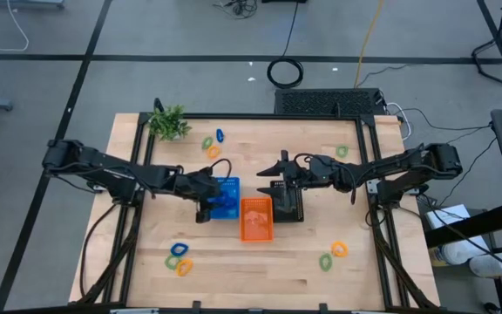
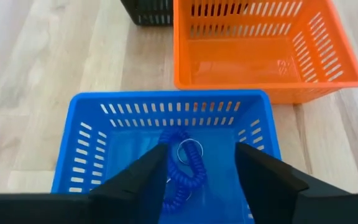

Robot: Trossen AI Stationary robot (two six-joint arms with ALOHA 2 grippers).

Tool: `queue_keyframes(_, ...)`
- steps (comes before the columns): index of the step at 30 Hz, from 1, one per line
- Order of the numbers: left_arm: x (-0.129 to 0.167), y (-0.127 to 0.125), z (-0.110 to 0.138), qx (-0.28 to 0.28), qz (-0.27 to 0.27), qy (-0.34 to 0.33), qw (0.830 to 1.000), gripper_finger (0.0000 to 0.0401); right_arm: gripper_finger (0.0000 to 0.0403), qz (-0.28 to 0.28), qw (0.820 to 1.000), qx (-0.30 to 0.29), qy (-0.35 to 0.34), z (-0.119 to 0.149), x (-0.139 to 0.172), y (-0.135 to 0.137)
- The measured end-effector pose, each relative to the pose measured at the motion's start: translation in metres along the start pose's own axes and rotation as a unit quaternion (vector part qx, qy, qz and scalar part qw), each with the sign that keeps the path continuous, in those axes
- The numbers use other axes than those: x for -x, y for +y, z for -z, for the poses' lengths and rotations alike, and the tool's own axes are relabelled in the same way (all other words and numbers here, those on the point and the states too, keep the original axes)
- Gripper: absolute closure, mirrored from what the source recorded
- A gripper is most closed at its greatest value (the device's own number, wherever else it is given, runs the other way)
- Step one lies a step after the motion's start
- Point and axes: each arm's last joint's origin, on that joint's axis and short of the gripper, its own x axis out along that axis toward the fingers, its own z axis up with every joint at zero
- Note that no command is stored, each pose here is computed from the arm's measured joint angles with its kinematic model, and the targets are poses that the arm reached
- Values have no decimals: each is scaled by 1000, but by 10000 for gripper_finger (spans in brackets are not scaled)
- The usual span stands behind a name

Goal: Sort spring keychains
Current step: Put the blue spring keychain into the blue bin

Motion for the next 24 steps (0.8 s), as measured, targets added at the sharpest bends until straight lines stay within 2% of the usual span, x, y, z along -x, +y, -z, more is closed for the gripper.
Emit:
queue_keyframes(7, 16, 1, -7, -1, -6, -38, 999, 201, 187, 0, 1000, 0, 0, 0, 0, 0)
queue_keyframes(14, 39, 1, -14, -37, -12, -85, 996, 201, 190, 0, 1000, 0, 0, 0, 0, 0)
queue_keyframes(19, 56, 5, -19, -39, -61, -125, 989, 201, 190, 0, 1000, 0, 0, 0, 0, 0)
queue_keyframes(24, 70, 9, -23, -22, -141, -161, 977, 201, 190, 0, 1000, 0, 4, 1, 0, 0)
